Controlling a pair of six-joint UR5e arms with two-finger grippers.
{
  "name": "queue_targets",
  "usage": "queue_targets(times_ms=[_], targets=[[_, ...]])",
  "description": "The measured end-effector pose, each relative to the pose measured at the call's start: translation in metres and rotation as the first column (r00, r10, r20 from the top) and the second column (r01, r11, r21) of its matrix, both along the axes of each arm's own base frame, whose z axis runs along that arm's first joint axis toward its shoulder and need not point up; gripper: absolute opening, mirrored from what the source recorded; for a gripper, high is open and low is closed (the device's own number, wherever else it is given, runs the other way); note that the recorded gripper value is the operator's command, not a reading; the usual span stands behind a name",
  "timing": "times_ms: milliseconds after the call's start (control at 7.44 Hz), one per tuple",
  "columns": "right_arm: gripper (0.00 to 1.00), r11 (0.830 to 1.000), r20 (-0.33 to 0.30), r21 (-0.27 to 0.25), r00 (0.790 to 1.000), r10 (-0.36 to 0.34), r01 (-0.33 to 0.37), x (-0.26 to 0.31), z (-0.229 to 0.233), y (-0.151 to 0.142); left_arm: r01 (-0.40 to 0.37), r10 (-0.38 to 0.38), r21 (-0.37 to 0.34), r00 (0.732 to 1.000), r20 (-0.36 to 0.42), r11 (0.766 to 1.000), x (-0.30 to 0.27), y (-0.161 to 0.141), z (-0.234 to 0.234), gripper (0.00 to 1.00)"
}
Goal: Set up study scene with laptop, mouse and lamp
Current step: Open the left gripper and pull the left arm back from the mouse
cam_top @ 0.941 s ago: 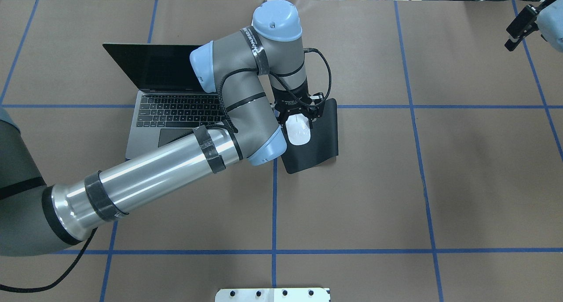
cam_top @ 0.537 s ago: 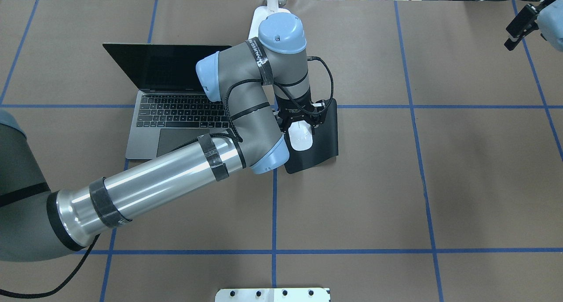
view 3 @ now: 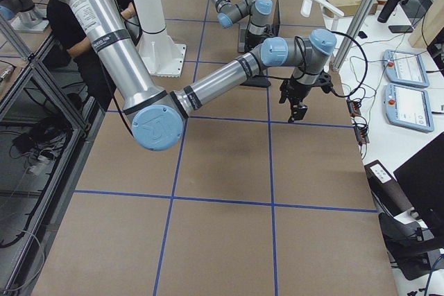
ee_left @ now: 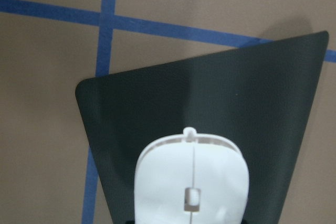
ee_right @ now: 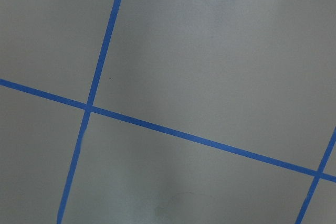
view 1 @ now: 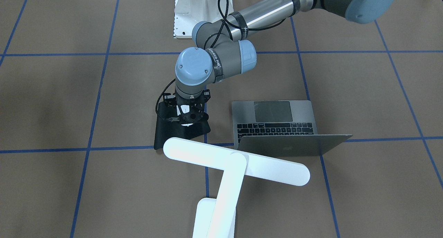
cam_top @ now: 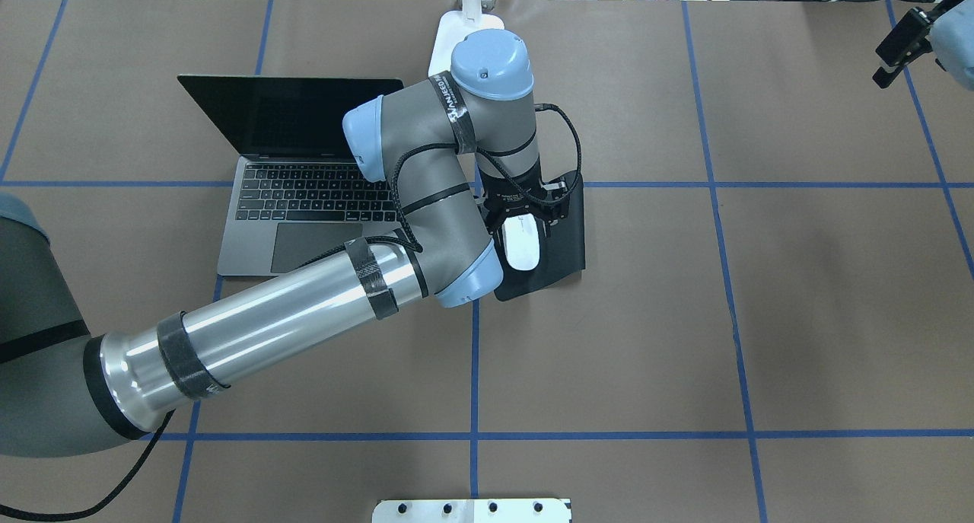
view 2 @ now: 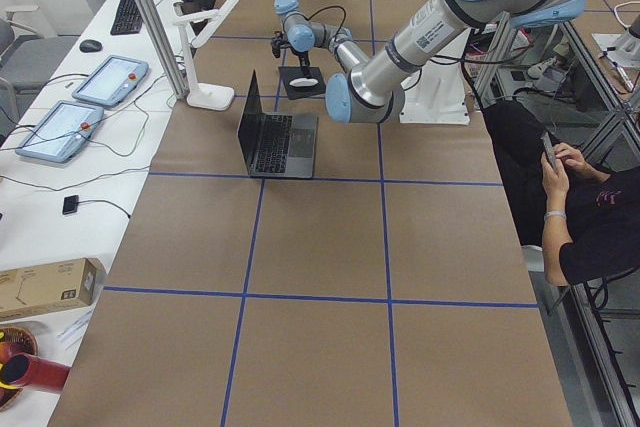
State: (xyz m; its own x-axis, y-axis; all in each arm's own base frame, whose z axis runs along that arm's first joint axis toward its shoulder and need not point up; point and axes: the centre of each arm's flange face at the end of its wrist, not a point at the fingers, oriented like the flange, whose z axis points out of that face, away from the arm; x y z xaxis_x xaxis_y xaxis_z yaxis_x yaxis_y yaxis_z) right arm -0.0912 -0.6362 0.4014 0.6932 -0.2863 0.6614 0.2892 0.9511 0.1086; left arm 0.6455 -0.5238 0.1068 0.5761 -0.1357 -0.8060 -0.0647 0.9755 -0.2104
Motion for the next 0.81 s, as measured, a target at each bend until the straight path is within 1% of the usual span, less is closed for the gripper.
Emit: queue_targets(times_ms=[269, 403, 537, 672, 806], targets=[[1.00, 1.000, 0.003, 0.010, 1.000, 0.002, -0.002, 0.001, -0.006, 0.001, 0.000, 0.001, 0.011, 1.000, -0.015, 1.000, -0.005, 0.003, -0.007, 0.95], [1.00, 1.000, 0.007, 0.025, 1.000, 0.006, -0.006, 0.004, -0.013, 0.006, 0.004, -0.004, 0.022, 1.000, -0.031, 1.000, -0.017, 0.005, -0.010, 0.94], [1.00, 0.999, 0.011, 0.042, 1.000, 0.015, -0.015, 0.013, -0.014, 0.024, 0.014, -0.012, 0.038, 0.999, -0.046, 0.999, -0.041, 0.006, -0.006, 0.94], [1.00, 0.998, 0.012, 0.044, 0.999, 0.038, -0.039, 0.032, -0.005, 0.049, 0.014, -0.011, 0.063, 0.999, -0.041, 0.998, -0.078, 0.011, 0.000, 0.99], [1.00, 0.997, 0.010, 0.032, 0.997, 0.072, -0.073, 0.058, 0.011, 0.071, -0.013, 0.014, 0.112, 1.000, -0.010, 0.994, -0.128, 0.022, 0.006, 0.99]])
